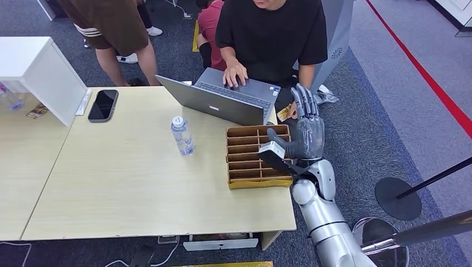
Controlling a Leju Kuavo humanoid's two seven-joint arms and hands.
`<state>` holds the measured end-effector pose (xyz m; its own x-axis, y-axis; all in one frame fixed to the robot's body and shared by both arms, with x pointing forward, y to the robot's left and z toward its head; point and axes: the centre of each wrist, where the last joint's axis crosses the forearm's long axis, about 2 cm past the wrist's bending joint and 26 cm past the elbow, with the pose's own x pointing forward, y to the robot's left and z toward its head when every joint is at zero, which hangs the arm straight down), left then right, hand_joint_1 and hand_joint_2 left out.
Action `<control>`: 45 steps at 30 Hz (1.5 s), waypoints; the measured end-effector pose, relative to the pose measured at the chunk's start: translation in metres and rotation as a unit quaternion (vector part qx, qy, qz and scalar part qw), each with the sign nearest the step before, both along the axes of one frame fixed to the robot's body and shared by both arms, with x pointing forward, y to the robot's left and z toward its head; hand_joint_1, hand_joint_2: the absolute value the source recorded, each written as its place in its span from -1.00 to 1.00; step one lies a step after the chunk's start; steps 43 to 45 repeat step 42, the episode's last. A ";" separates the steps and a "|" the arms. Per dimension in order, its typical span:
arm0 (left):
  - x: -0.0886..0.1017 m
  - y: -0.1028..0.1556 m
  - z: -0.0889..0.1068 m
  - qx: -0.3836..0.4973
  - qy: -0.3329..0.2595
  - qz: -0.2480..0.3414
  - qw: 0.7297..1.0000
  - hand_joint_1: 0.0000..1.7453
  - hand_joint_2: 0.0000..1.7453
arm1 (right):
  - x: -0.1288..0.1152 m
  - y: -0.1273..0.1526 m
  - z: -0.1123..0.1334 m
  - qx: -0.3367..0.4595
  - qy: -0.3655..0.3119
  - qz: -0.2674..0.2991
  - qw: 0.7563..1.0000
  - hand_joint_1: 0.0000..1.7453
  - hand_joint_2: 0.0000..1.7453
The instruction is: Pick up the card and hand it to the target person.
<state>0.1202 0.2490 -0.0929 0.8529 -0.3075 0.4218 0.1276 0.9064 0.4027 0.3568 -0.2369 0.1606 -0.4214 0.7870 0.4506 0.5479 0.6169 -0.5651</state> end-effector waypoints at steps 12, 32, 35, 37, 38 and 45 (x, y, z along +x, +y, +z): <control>-0.002 0.000 -0.001 -0.001 -0.005 0.011 1.000 -1.00 -1.00 | -0.025 0.019 -0.032 0.295 0.085 -0.034 0.951 -1.00 1.00; -0.007 0.000 -0.002 -0.002 -0.002 0.014 1.000 -1.00 -1.00 | -0.036 0.025 -0.042 0.302 0.104 -0.037 0.947 -1.00 1.00; -0.008 0.000 -0.002 -0.003 -0.003 0.018 1.000 -1.00 -1.00 | -0.040 0.027 -0.047 0.299 0.107 -0.036 0.947 -1.00 1.00; -0.008 0.000 -0.002 -0.003 -0.003 0.019 1.000 -1.00 -1.00 | -0.043 0.030 -0.050 0.303 0.109 -0.033 0.946 -1.00 1.00; -0.008 0.000 -0.002 -0.003 -0.002 0.019 1.000 -1.00 -1.00 | -0.044 0.031 -0.052 0.305 0.111 -0.032 0.945 -1.00 1.00; -0.009 0.000 -0.002 -0.003 -0.001 0.020 1.000 -1.00 -1.00 | -0.047 0.036 -0.057 0.318 0.121 -0.028 0.940 -1.00 1.00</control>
